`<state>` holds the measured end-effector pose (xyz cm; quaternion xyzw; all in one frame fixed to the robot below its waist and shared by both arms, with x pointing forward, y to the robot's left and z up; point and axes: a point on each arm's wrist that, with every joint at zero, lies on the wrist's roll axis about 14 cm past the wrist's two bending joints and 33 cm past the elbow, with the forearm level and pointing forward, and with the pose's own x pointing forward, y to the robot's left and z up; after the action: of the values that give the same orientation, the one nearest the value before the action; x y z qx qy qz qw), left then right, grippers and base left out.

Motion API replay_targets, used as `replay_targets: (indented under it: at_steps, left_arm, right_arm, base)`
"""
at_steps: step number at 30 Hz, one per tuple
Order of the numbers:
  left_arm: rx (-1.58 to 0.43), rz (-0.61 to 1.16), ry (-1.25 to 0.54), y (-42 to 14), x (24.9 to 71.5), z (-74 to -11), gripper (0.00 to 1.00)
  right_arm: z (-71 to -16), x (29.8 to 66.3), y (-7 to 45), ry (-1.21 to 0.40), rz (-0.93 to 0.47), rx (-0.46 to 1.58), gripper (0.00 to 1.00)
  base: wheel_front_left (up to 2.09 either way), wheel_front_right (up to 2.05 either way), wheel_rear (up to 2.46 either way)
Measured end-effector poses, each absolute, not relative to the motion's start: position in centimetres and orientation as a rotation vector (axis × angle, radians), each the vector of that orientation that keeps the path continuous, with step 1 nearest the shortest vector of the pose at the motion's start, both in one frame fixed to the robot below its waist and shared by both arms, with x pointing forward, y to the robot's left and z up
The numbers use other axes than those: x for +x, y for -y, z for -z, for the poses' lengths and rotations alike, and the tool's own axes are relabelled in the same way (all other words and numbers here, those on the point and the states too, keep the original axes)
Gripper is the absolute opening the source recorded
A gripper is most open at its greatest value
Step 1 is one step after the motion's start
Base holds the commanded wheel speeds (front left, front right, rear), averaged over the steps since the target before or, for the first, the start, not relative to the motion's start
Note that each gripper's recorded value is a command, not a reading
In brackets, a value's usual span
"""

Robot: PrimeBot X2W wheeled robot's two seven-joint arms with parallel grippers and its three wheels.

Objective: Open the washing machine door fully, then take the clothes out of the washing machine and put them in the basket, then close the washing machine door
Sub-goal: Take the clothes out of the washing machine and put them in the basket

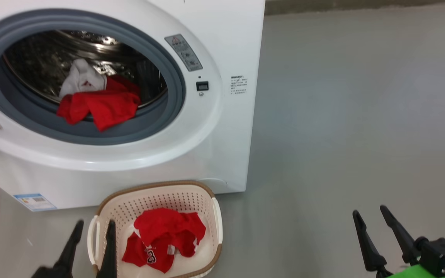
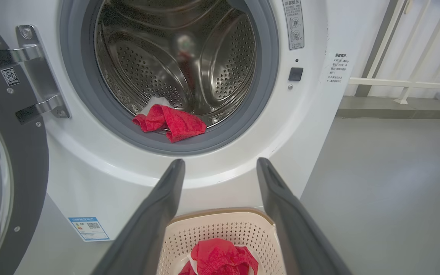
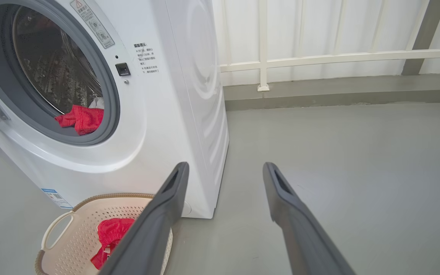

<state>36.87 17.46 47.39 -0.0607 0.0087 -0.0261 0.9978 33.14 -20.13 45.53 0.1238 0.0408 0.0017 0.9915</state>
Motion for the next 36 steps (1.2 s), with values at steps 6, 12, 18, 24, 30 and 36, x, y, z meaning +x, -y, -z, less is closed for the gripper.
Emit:
replay_targets:
  at_steps: [6, 12, 18, 24, 30, 36]
  left_arm:
    - [-0.113, 0.078, -0.012, -16.4, 41.2, -47.5, 1.00]
    - [-0.089, 0.100, 0.004, -15.5, 47.3, -48.0, 1.00]
    - [-0.043, 0.110, 0.000, -15.3, 53.5, -47.8, 1.00]
    - [-0.017, 0.090, -0.070, -15.6, 58.4, -45.3, 1.00]
    - [-0.020, 0.070, -0.152, -16.1, 62.0, -42.4, 1.00]
    - [-0.025, 0.051, -0.220, -16.3, 64.5, -39.8, 1.00]
  right_arm:
    - [-45.7, 35.1, 19.9, -0.074, -0.008, 0.253, 1.00]
    - [-45.5, 37.7, 19.5, -0.070, -0.014, 0.262, 1.00]
    - [-44.2, 39.7, 19.2, -0.097, -0.006, 0.278, 1.00]
    - [-42.7, 41.1, 19.7, -0.124, 0.015, 0.278, 1.00]
    - [-41.4, 41.6, 20.7, -0.154, 0.049, 0.273, 1.00]
    - [-40.2, 42.2, 21.4, -0.176, 0.073, 0.264, 1.00]
  base:
    - [0.00, 0.00, 0.00]
    - [0.00, 0.00, 0.00]
    - [0.00, 0.00, 0.00]
    - [0.00, 0.00, 0.00]
    - [0.00, 0.00, 0.00]
    - [0.00, 0.00, 0.00]
